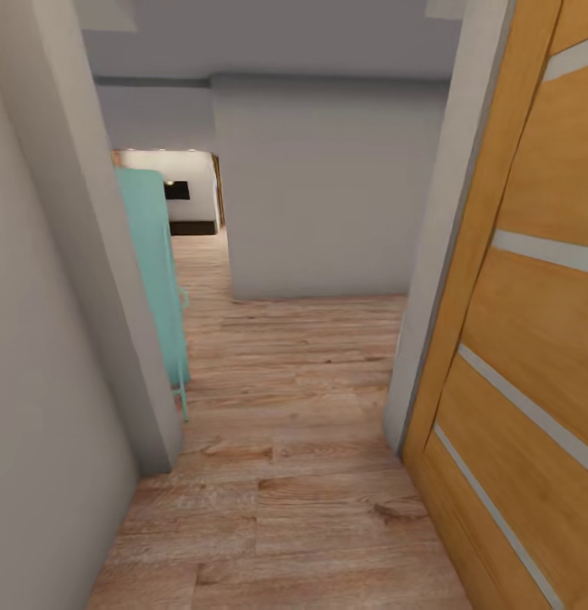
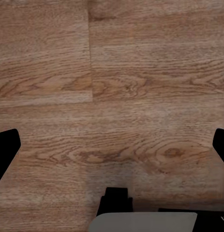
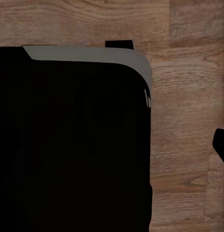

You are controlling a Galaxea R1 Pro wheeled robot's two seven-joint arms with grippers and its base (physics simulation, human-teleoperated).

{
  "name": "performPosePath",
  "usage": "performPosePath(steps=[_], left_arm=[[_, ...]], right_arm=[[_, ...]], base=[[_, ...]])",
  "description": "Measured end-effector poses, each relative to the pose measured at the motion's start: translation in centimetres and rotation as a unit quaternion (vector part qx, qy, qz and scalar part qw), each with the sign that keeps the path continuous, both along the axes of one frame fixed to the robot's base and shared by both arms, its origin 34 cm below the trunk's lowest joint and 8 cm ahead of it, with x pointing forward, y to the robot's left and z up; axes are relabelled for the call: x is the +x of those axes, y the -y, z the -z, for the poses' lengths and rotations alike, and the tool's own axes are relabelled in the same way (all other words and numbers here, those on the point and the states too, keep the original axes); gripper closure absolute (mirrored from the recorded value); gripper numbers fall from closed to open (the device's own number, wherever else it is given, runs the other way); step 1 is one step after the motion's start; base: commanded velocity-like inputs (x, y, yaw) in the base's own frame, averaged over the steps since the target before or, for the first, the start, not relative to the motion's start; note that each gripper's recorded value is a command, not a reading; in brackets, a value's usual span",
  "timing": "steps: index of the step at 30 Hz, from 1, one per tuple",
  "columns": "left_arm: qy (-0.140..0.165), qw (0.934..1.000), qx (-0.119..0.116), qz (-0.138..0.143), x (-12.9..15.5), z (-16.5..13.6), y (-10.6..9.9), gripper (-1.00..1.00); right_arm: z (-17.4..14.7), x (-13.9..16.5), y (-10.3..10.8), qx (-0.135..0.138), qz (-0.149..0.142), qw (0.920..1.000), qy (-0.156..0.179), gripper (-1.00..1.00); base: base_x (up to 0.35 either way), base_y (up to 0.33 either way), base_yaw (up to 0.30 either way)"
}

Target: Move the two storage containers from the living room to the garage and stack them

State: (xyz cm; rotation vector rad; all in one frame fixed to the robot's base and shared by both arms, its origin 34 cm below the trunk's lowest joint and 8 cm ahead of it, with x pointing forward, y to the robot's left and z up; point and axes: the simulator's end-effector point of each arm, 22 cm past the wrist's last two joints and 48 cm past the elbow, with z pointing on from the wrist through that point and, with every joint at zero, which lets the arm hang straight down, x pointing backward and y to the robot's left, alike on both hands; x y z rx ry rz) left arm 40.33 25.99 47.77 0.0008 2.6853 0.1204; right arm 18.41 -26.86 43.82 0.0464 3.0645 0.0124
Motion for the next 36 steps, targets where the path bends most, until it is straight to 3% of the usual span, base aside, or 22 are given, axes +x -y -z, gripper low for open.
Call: performPosePath(steps=[17, 36], left_arm=[[0.017, 0.9999, -0.001, -0.001, 0.66, -0.33, 0.05, -1.0], [0.021, 0.9998, -0.001, -0.001, 0.83, -0.42, 0.09, -1.0]], right_arm=[[-0.03, 0.47, 0.17, -0.001, 0.004, 1.0, 0.005, -1.0], [-0.02, 0.02, 0.67, -0.004, 0.001, 1.0, 0.0, -1.0]], base=[[0.31, -0.13, 0.029], [0.313, 0.085, 0.015]])
